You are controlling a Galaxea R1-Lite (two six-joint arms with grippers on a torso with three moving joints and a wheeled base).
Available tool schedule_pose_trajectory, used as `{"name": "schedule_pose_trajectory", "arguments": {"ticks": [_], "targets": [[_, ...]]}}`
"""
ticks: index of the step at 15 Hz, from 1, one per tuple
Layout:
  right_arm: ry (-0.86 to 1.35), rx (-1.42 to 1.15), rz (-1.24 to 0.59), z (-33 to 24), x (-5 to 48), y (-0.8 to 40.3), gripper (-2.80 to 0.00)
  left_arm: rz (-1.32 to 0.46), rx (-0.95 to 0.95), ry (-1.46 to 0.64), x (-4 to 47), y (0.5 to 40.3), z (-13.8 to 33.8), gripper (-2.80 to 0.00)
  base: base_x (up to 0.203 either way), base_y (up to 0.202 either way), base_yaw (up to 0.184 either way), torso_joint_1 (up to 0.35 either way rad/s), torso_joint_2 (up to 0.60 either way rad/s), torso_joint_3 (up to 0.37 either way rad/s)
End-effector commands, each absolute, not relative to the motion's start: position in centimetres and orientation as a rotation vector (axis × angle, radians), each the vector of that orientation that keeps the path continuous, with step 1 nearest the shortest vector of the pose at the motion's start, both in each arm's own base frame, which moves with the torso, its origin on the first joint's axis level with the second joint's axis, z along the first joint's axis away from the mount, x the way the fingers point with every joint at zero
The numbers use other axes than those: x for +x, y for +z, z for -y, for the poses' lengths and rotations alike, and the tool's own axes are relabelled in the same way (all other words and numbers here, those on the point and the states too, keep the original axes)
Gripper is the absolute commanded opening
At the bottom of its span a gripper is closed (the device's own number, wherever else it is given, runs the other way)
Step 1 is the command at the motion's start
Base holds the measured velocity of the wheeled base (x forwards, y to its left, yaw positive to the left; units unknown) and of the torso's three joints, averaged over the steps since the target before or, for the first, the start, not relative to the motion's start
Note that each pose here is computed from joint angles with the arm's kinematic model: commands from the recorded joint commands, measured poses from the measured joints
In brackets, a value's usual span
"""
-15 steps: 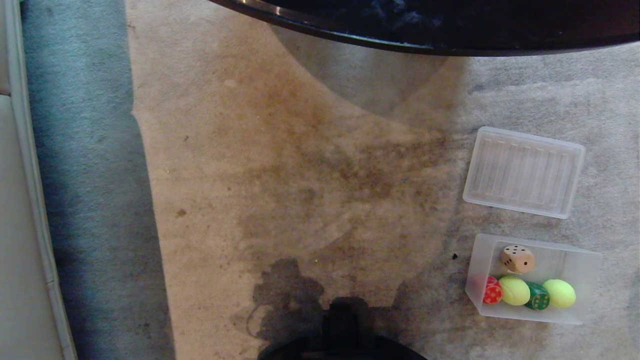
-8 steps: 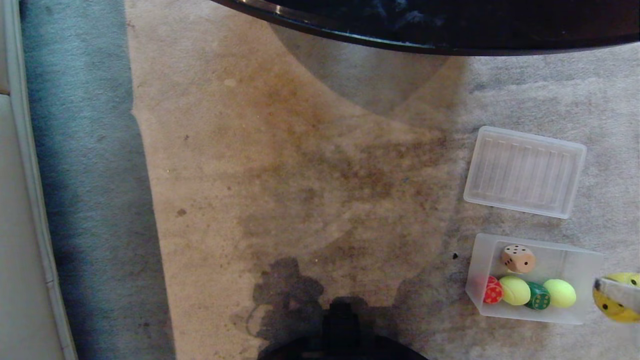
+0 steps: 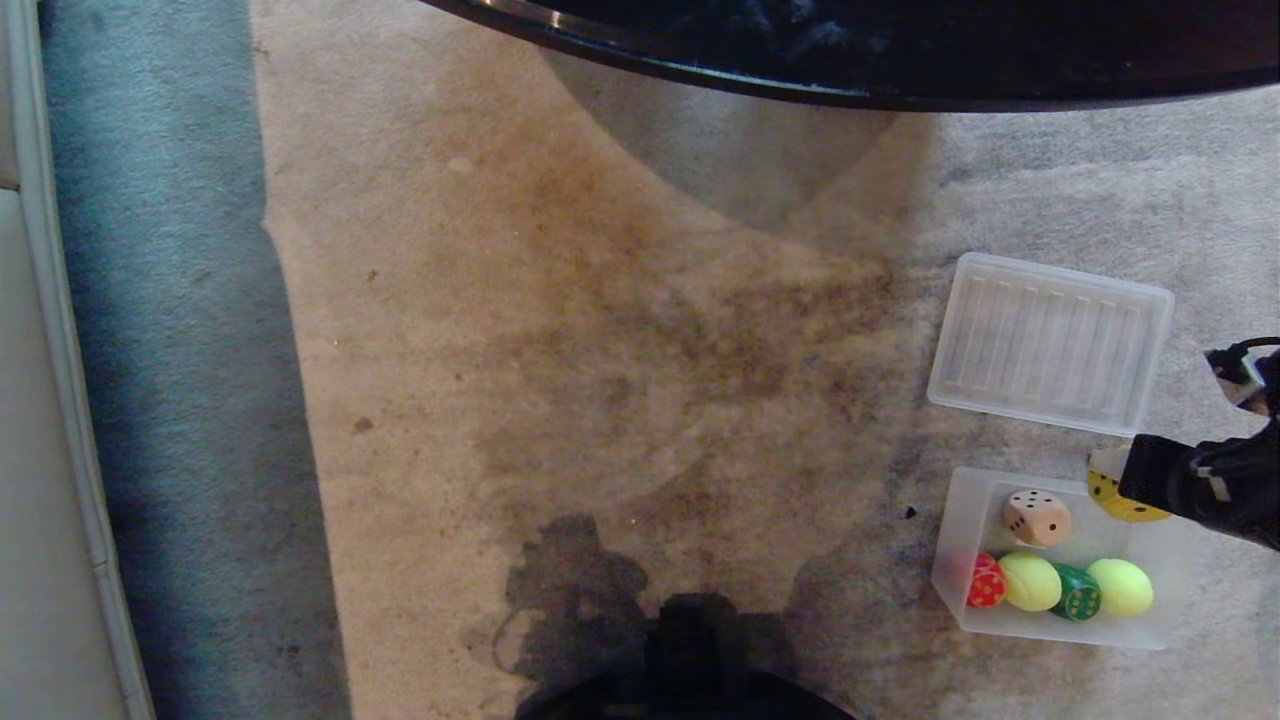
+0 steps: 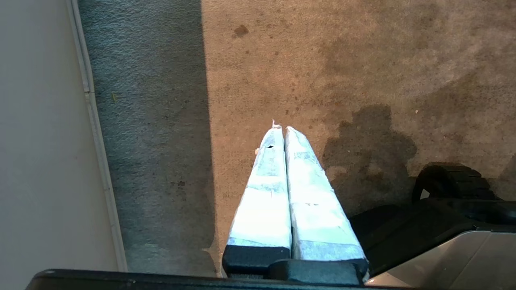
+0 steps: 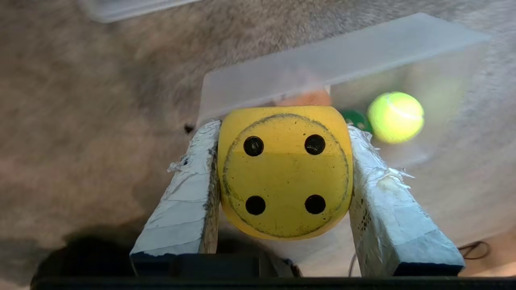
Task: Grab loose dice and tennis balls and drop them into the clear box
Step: Put the toys in the box
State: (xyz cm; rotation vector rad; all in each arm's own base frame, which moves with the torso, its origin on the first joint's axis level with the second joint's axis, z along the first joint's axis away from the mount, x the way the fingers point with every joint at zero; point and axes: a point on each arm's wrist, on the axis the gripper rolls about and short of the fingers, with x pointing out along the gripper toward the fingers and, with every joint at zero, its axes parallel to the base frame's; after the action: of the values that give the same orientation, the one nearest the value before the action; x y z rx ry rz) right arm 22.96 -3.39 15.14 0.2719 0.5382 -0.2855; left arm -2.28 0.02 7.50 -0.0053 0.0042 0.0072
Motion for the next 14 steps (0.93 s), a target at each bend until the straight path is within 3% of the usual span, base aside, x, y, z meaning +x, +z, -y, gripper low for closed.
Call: {"name": "schedule_pose_trajectory", "arguments": {"ticks": [1,14], "targets": [[-0.302,0.291,-0.619,4.3,24.5,13.1,-2.80,-0.005,-0.006,0.008,-2.3,7.5,0.0,-2.80,0.000,0.000,0.000,0.000,0.00,0.000],[-0.223,0.273,-0.913,4.8,23.5,7.9,-2.80,-0.005,-0.006,0.008,-2.3,7.5,0.0,-2.80,0.000,0.000,0.000,0.000,0.00,0.000]]}}
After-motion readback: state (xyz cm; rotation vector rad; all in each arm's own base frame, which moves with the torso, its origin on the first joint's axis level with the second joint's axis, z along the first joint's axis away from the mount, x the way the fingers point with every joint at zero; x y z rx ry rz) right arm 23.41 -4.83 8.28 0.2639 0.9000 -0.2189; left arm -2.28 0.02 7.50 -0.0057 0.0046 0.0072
